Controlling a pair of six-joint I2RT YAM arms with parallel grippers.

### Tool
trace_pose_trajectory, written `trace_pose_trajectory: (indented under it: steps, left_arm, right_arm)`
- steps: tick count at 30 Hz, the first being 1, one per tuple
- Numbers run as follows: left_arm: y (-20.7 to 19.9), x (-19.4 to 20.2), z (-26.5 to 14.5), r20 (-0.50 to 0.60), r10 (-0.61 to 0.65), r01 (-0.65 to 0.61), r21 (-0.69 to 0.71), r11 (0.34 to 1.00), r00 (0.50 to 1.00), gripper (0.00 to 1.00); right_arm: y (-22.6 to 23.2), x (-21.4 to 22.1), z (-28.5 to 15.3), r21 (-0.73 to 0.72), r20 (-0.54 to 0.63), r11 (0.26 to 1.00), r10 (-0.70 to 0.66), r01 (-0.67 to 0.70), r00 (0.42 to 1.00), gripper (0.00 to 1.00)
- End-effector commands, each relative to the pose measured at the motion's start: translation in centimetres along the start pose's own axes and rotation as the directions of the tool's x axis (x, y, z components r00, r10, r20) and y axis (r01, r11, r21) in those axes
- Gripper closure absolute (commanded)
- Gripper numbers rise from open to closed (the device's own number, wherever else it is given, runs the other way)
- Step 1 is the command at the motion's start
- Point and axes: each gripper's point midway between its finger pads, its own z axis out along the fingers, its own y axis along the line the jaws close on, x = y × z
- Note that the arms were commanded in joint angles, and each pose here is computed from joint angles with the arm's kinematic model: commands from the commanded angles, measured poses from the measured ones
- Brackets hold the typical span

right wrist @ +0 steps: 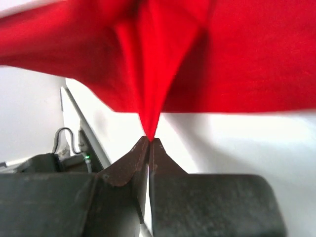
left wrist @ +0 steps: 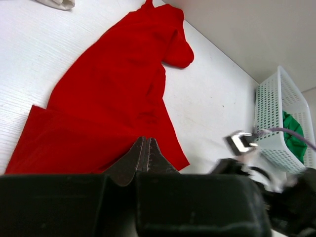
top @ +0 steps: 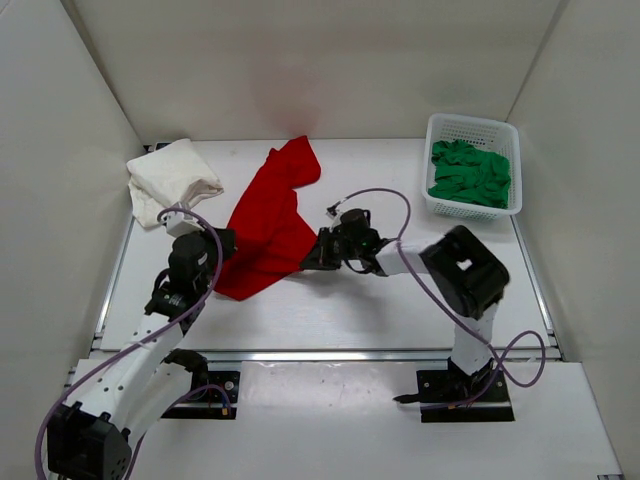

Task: Fold and stack the t-shirts
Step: Flatten out the tshirt

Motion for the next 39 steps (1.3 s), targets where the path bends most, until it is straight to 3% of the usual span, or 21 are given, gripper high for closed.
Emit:
trace_pose_trajectory:
  steps: [1, 6, 9, 13, 16, 20, 22, 24, 25, 28, 30, 32, 34, 36, 38, 39]
  left_arm:
    - [-1.5, -2.9, 0.4, 0.065, 0.012, -0.013, 0.013, 1.000, 0.998, 1.00]
    - [-7.2, -13.8, 0.2, 0.274, 0.025, -0.045, 0.065, 0.997, 0.961, 1.00]
    - [-11.0, -15.8, -0.8, 0.302, 0.059, -0.095, 0.106, 0.990, 0.952, 1.00]
    - [-11.2, -8.8, -3.1, 0.207, 0.078, -0.109, 0.143, 0.984, 0.975, 1.00]
    - [-5.9, -0.2, -3.5, 0.054, 0.038, -0.045, 0.128, 0.991, 0.998, 0.98]
    - [-2.2, 8.1, -4.4, -0.147, 0.040, -0.020, 0.133, 0.991, 0.988, 0.93]
    - [-1.4, 8.1, -4.6, -0.138, 0.058, -0.045, 0.098, 0.994, 0.989, 0.92]
    - [-1.3, 7.4, -4.2, -0.129, 0.066, -0.051, 0.117, 0.992, 0.989, 0.81]
    - [-2.2, 7.3, -4.2, -0.151, 0.085, -0.060, 0.161, 0.985, 0.985, 0.81]
    - [-4.3, 8.9, -3.6, -0.225, 0.164, -0.116, 0.214, 0.970, 0.960, 0.91]
    - [-6.8, 9.3, -3.5, -0.207, 0.226, -0.173, 0.247, 0.953, 0.952, 0.98]
    - [-9.1, 7.6, -2.6, -0.181, 0.199, -0.151, 0.246, 0.957, 0.963, 1.00]
    - [-11.1, 1.1, 0.3, -0.106, 0.065, -0.036, 0.261, 0.965, 0.992, 1.00]
    - [-11.9, -4.5, 1.8, -0.044, 0.019, -0.006, 0.271, 0.963, 0.999, 1.00]
    - [-12.0, -7.9, 2.3, -0.012, 0.048, -0.044, 0.220, 0.974, 0.999, 1.00]
    - [-12.5, -7.5, 1.4, -0.013, 0.106, -0.101, 0.213, 0.972, 0.994, 1.00]
  right_arm:
    - [4.7, -4.9, -6.5, -0.050, 0.155, 0.990, -0.124, 0.133, 0.980, 1.00]
    - [5.7, -7.0, -16.2, 0.010, 0.298, 0.975, -0.214, 0.222, 0.930, 0.99]
    - [4.6, -6.0, -20.3, 0.065, 0.349, 0.972, -0.235, 0.226, 0.907, 0.99]
    - [-0.7, -2.4, -23.2, 0.175, 0.368, 0.977, -0.183, 0.126, 0.912, 1.00]
    - [-4.8, 0.2, -25.0, 0.208, 0.398, 0.977, -0.122, 0.040, 0.909, 1.00]
    - [-7.9, 1.9, -26.7, 0.261, 0.409, 0.965, -0.081, -0.032, 0.909, 1.00]
    - [-8.2, 1.6, -27.4, 0.282, 0.430, 0.958, -0.083, -0.047, 0.899, 1.00]
    - [-8.7, 1.8, -27.3, 0.315, 0.423, 0.948, -0.091, -0.052, 0.902, 0.99]
    - [-8.7, 1.7, -27.3, 0.316, 0.424, 0.947, -0.090, -0.054, 0.901, 1.00]
    - [-8.3, 1.2, -27.3, 0.304, 0.428, 0.952, -0.095, -0.044, 0.899, 1.00]
    - [-8.4, 0.7, -27.7, 0.317, 0.446, 0.947, -0.098, -0.055, 0.890, 1.00]
    - [-7.7, 0.2, -27.3, 0.287, 0.442, 0.957, -0.099, -0.037, 0.891, 1.00]
    - [-6.8, -0.2, -26.6, 0.263, 0.418, 0.965, -0.103, -0.012, 0.903, 1.00]
    - [-6.1, -0.5, -26.1, 0.266, 0.407, 0.964, -0.119, 0.007, 0.906, 1.00]
    - [-5.5, -0.7, -26.0, 0.281, 0.409, 0.959, -0.148, 0.030, 0.900, 1.00]
    - [-5.8, -0.4, -25.9, 0.296, 0.404, 0.955, -0.148, 0.024, 0.903, 1.00]
